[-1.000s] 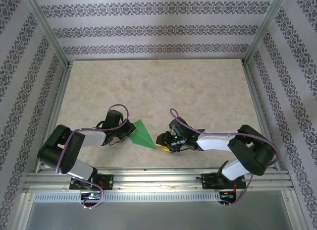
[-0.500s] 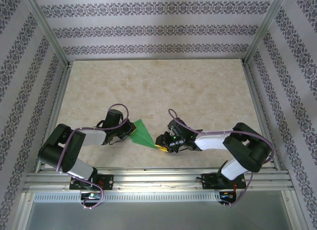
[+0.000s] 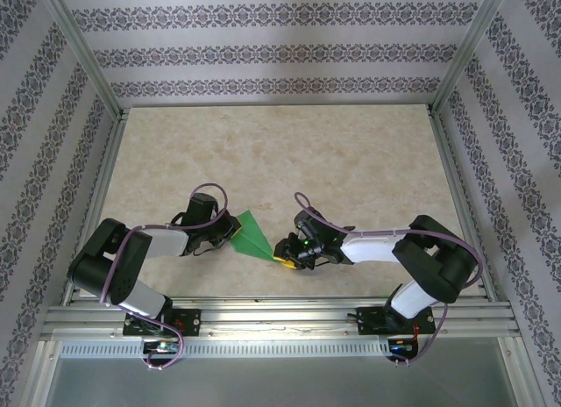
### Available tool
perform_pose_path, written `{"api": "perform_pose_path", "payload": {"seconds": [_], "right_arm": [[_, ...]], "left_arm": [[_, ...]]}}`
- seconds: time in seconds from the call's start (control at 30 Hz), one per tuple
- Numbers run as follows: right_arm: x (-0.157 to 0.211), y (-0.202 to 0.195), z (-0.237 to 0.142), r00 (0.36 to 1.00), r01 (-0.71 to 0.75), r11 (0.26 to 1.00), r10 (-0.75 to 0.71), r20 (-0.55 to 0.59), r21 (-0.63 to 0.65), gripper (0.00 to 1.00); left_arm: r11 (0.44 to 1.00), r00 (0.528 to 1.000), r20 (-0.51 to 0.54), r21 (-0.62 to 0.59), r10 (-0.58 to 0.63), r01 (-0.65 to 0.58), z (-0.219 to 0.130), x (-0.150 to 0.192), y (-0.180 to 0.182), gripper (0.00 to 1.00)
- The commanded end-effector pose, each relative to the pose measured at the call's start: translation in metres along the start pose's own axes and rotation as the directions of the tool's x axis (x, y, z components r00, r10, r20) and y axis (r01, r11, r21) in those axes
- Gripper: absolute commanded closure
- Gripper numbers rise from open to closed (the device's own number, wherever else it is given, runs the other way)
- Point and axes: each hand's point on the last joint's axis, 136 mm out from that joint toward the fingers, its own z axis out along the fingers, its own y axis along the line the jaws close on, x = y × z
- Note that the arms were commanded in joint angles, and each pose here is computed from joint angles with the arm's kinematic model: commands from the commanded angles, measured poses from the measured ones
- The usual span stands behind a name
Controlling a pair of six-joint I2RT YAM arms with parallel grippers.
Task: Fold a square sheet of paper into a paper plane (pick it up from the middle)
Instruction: Turn over the paper at the center of the table.
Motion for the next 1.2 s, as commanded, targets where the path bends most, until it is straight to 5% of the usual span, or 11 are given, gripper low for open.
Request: {"api": "perform_pose_path", "payload": {"seconds": [0.0, 0.97, 1.17], "right_arm": [[0.015, 0.004, 0.011, 0.997, 0.053, 0.999, -0.053, -0.061, 0.005, 0.68], [-0.012, 0.039, 0.007, 0.992, 0.124, 0.976, -0.122, 0.023, -0.177, 0.65], [-0.018, 0.040, 0.005, 0.990, 0.142, 0.971, -0.139, 0.028, -0.192, 0.75]], "left_arm": [[0.992, 0.998, 0.005, -0.109, -0.060, 0.060, 0.002, 0.003, 0.032, 0.96], [0.996, 0.999, 0.002, -0.078, -0.034, 0.034, -0.002, 0.002, 0.020, 0.96], [0.999, 1.000, 0.003, -0.047, -0.019, 0.019, -0.005, 0.000, 0.010, 0.94]]}}
